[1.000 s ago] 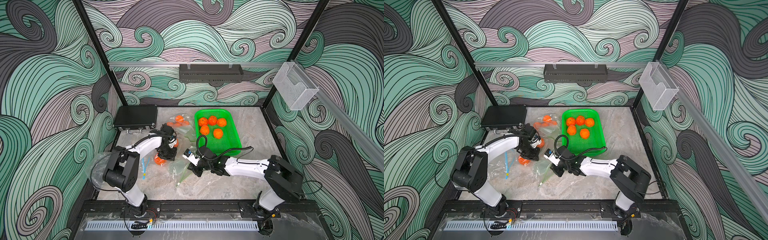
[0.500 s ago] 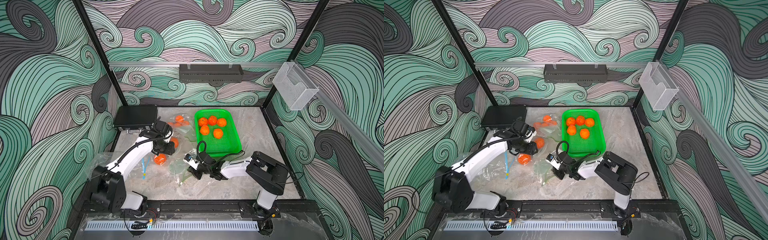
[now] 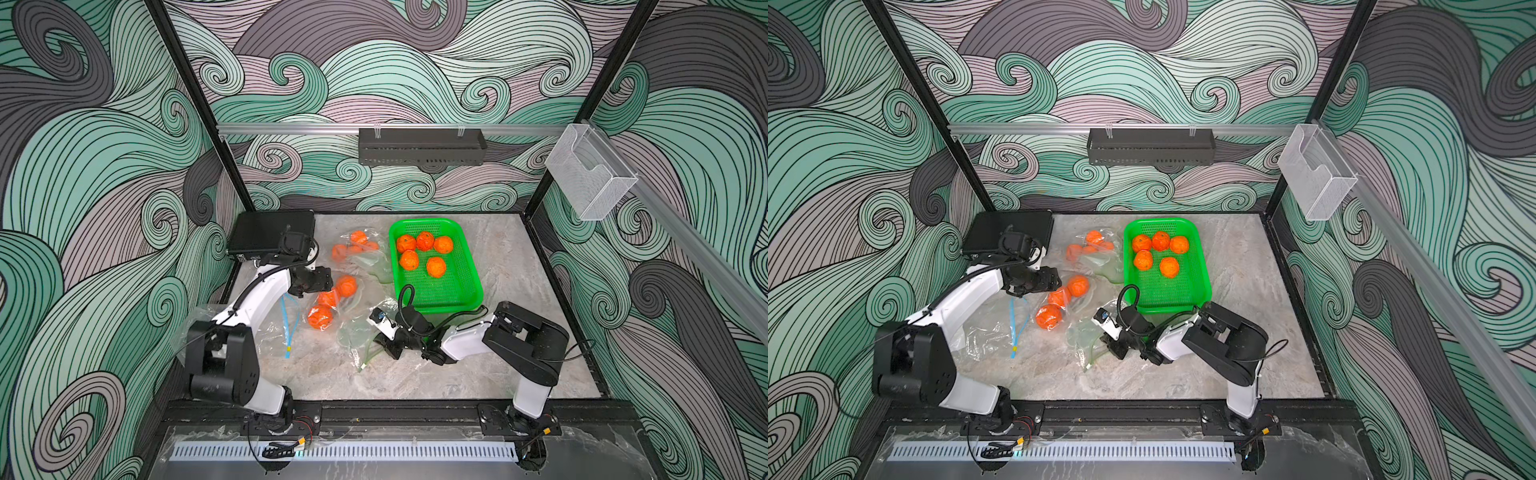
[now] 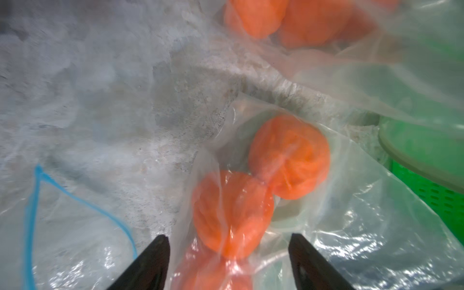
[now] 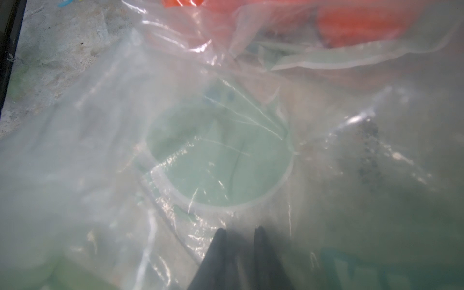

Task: Open the zip-top bag and take out the orange
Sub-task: Adjust the zipper food storage bag at the center of the board.

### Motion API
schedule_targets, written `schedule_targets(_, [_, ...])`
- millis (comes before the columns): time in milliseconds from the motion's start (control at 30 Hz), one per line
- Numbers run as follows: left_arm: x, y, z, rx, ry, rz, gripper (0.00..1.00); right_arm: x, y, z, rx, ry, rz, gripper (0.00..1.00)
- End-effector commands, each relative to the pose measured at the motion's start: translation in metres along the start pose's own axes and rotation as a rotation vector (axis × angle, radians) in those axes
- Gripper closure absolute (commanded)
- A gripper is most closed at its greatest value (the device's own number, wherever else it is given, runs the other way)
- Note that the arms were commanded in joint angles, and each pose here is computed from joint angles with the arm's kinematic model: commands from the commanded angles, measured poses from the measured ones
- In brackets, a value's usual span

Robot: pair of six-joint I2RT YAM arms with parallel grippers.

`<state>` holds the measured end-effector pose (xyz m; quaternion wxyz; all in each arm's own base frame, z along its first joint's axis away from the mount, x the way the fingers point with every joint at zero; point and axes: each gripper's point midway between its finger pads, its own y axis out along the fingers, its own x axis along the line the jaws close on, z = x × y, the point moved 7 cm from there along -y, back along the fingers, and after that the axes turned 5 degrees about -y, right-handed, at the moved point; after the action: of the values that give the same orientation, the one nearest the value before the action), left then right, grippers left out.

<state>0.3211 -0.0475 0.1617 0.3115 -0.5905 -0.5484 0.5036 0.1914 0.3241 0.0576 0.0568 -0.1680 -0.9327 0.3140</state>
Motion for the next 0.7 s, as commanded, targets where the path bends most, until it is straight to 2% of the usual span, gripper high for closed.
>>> schedule_targets(0, [0.001, 0.005, -0.006, 0.027, -0.012, 0.054, 0.29, 0.003, -0.001, 0.011, 0.038, 0.009, -0.007, 0.76])
schedule_targets(67, [0.003, 0.011, -0.005, 0.033, -0.017, 0.055, 0.35, 0.004, -0.001, 0.010, 0.036, 0.008, -0.008, 0.76])
schedule_targets(133, [0.001, 0.011, -0.007, 0.028, -0.017, 0.078, 0.46, 0.004, -0.001, 0.011, 0.037, 0.008, -0.009, 0.76])
schedule_targets(233, [-0.004, 0.009, -0.009, 0.006, -0.012, 0.135, 0.72, 0.003, 0.000, 0.012, 0.038, 0.009, -0.007, 0.76])
schedule_targets(300, [-0.009, 0.005, -0.009, -0.002, 0.005, 0.181, 0.95, 0.003, 0.001, 0.012, 0.038, 0.011, -0.007, 0.77])
schedule_targets(333, [-0.010, 0.002, -0.007, -0.005, 0.007, 0.192, 1.00, 0.004, 0.001, 0.013, 0.038, 0.013, -0.009, 0.77])
schedule_targets(533, [-0.023, -0.029, 0.007, -0.068, 0.105, 0.216, 1.00, 0.005, 0.004, 0.019, 0.047, 0.016, -0.020, 0.81])
schedule_targets(667, [-0.036, -0.066, 0.019, -0.189, 0.215, 0.246, 1.00, 0.005, 0.006, 0.021, 0.048, 0.012, -0.022, 0.82])
